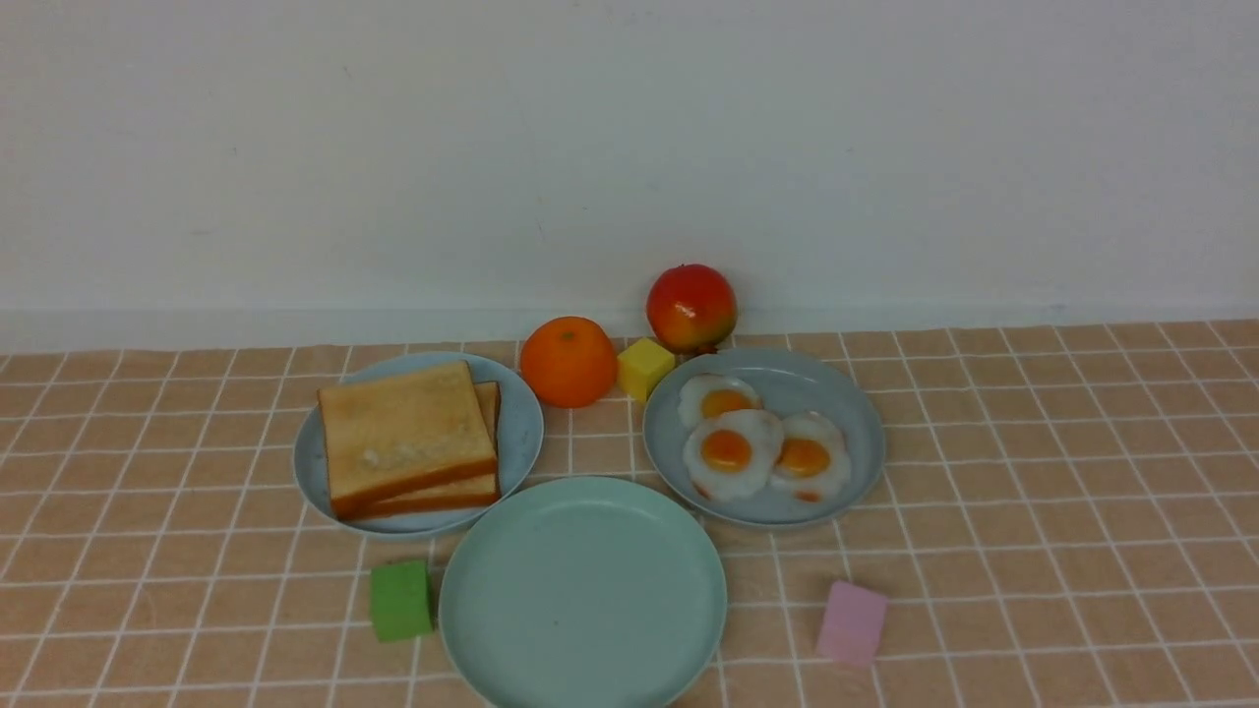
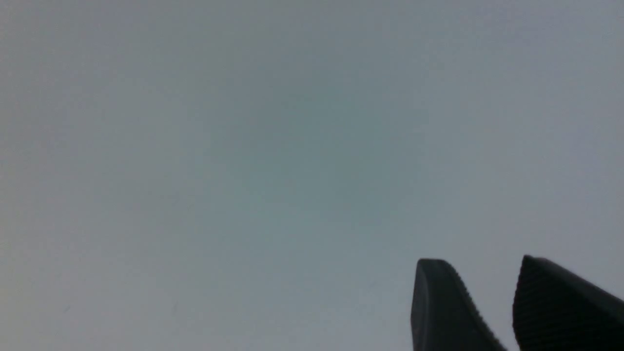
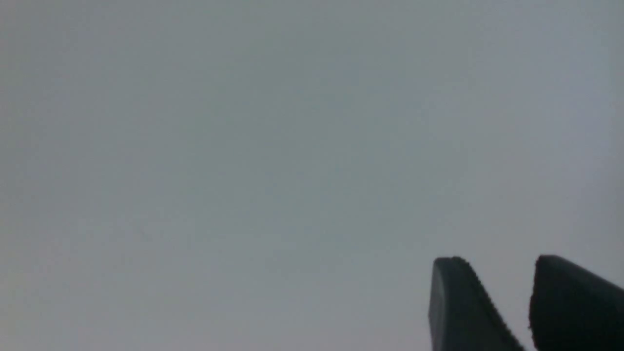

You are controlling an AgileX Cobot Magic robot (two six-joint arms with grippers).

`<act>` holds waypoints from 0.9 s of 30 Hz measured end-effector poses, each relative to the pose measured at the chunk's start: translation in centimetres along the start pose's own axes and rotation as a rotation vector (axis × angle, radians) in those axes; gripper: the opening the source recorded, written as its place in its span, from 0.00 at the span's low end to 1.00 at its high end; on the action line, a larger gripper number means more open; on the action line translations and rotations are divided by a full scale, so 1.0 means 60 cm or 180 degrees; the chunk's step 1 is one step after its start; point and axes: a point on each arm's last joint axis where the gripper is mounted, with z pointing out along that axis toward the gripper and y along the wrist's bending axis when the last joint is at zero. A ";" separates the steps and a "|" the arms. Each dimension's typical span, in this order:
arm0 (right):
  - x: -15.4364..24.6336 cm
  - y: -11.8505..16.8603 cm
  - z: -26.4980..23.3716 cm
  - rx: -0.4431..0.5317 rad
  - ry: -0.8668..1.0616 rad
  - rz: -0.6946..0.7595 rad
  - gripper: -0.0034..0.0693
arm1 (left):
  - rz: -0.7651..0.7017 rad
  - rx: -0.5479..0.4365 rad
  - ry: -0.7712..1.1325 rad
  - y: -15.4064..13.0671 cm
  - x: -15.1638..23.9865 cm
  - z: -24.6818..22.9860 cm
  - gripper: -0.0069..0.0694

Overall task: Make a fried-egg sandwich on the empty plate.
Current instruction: Use the left arm to grab a slice of bread

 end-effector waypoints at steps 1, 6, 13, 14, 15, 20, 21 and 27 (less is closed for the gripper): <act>0.008 -0.004 0.018 0.0136 0.0251 -0.0018 0.38 | 0.0004 -0.0148 0.0183 0.005 0.007 0.023 0.40; 0.067 -0.028 0.076 0.0693 0.1336 -0.0066 0.38 | 0.0113 -0.0776 0.0941 0.057 0.066 0.108 0.40; 0.141 -0.021 0.084 0.0433 0.1957 -0.0382 0.38 | -0.0010 -0.1504 0.1847 0.131 0.158 0.175 0.40; 0.143 -0.019 0.084 0.0399 0.1978 -0.0393 0.38 | -0.0021 -0.1527 0.1875 0.133 0.161 0.176 0.40; 0.157 -0.015 0.082 0.0313 0.2090 -0.0433 0.38 | -0.0083 -0.1690 0.2073 0.152 0.185 0.189 0.40; 0.187 -0.006 0.074 0.0149 0.2410 -0.0400 0.38 | -0.0243 -0.2043 0.2471 0.198 0.245 0.221 0.40; 0.194 -0.003 0.072 0.0110 0.2512 -0.0330 0.38 | -0.0285 -0.2131 0.2565 0.210 0.260 0.234 0.40; 0.210 0.010 0.074 -0.0027 0.2794 -0.0202 0.38 | -0.0280 -0.2403 0.2941 0.248 0.309 0.295 0.40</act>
